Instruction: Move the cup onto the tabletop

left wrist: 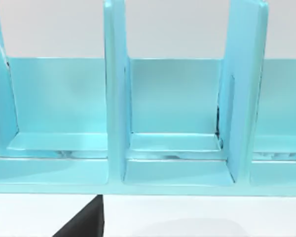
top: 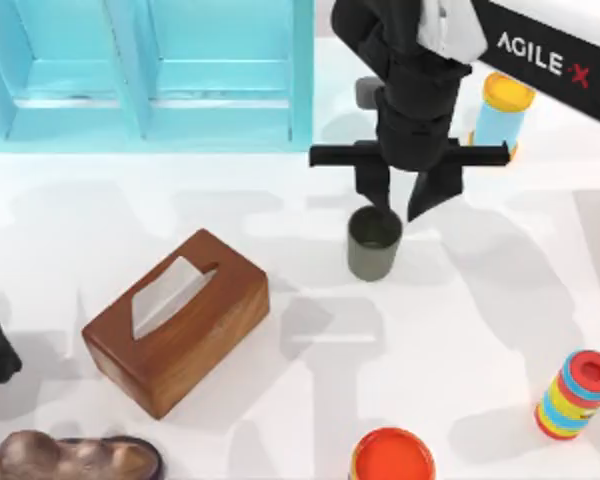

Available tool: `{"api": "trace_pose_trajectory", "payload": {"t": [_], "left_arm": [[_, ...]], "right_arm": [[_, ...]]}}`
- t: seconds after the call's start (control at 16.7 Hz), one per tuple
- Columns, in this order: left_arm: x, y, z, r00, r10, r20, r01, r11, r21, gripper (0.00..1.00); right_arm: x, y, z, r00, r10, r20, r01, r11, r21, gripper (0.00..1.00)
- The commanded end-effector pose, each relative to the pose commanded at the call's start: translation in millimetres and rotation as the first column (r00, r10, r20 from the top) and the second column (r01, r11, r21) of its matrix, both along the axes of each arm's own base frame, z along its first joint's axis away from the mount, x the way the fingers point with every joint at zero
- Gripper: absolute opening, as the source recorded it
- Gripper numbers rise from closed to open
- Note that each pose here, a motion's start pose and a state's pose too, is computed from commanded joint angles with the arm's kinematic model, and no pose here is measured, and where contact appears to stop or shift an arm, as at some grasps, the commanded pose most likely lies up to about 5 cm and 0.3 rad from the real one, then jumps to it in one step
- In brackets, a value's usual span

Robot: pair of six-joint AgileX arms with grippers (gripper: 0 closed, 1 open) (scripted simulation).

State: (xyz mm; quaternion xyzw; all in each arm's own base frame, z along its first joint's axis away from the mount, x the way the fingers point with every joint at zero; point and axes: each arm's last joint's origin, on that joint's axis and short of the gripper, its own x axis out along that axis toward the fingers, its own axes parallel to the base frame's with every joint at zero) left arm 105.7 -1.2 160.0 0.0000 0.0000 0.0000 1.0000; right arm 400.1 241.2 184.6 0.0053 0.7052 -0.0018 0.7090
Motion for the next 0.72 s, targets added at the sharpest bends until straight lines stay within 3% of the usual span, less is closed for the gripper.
{"api": "trace_pose_trajectory", "payload": {"t": [0.36,0.72], "left_arm": [[0.0,0.0,0.0,1.000,0.000,0.000,0.000,1.000,0.000,1.00],[0.0,0.0,0.0,1.000,0.000,0.000,0.000,1.000,0.000,1.00]], "right_arm": [[0.0,0.0,0.0,1.000,0.000,0.000,0.000,1.000,0.000,0.98],[0.0,0.0,0.0,1.000,0.000,0.000,0.000,1.000,0.000,1.00]]}}
